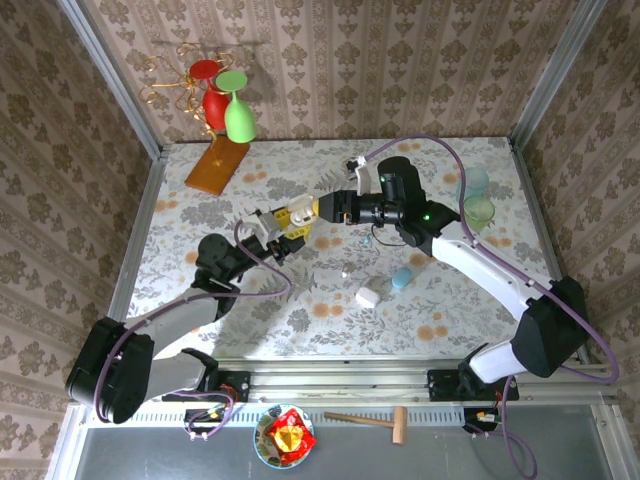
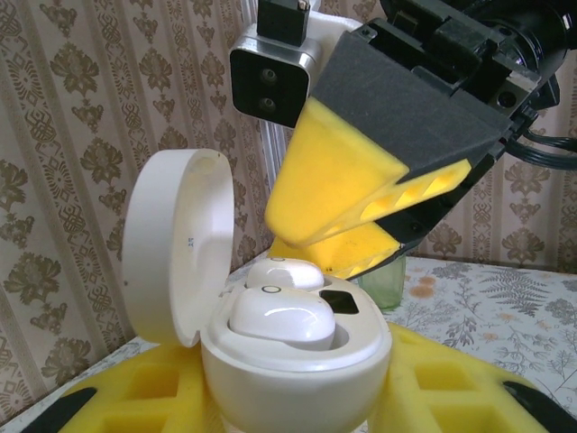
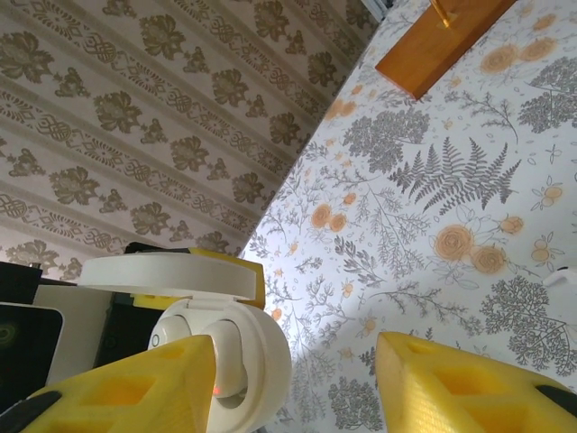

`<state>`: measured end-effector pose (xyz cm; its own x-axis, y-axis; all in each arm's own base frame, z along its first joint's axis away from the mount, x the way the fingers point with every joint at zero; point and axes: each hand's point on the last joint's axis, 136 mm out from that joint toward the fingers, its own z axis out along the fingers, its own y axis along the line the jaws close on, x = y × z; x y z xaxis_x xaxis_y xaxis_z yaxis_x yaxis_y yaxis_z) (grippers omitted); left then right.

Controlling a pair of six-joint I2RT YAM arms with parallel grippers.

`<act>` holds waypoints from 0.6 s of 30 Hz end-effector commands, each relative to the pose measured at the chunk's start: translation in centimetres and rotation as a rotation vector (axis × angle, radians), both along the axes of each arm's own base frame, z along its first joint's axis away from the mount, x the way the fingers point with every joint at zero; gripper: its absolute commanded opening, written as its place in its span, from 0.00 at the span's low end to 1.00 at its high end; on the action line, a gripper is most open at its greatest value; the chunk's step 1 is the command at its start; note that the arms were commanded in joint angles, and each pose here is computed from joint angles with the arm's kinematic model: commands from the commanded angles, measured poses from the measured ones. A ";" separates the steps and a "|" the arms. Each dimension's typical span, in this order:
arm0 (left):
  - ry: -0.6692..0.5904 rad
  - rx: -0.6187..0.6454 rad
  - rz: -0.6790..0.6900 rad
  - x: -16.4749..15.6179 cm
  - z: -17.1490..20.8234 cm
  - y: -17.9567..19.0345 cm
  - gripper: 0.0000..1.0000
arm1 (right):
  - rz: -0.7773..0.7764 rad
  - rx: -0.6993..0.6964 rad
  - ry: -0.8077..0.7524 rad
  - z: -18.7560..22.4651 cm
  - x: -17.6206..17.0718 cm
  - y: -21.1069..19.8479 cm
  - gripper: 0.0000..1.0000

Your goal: Insert the wireless bluetooth earbuds into the charging case

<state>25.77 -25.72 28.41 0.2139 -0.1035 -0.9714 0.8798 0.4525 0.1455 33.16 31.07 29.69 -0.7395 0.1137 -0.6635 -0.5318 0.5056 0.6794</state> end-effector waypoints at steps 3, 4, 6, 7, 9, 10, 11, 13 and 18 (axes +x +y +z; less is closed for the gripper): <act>-0.078 -0.050 -0.013 -0.6 2.9 0.1 0.22 | -0.016 0.000 -0.057 1.5 -0.2 -0.6 0.51; -0.077 -0.050 -0.012 -0.5 2.9 0.1 0.22 | -0.010 0.003 -0.059 1.6 -0.3 -0.5 0.51; -0.078 -0.049 -0.012 -0.5 2.8 0.1 0.22 | 0.013 0.019 -0.064 1.9 -0.6 0.0 0.54; -0.076 -0.046 -0.013 -0.5 2.7 0.0 0.22 | 0.026 0.028 -0.069 2.2 -0.7 0.3 0.55; -0.076 -0.039 -0.020 -0.6 2.6 0.0 0.22 | 0.037 0.048 -0.080 2.7 -0.9 0.5 0.57; -0.086 -0.025 -0.038 -0.9 2.3 -0.2 0.22 | 0.044 0.067 -0.093 3.2 -1.1 0.6 0.59; -0.090 -0.014 -0.035 -0.9 2.0 -0.2 0.22 | 0.054 0.083 -0.108 3.7 -1.3 0.6 0.61; -0.079 0.007 -0.010 -0.4 1.2 0.2 0.21 | 0.082 0.113 -0.136 4.5 -1.6 0.9 0.70; -0.118 0.066 -0.039 -0.9 0.0 0.2 0.21 | 0.018 0.088 -0.137 5.9 -0.7 0.3 0.78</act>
<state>26.00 -25.34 27.99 0.2469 -0.0684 -0.9666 0.8730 0.4487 0.1912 32.39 31.42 33.05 -0.6818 0.1386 -0.7183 -0.6068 0.4412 0.6611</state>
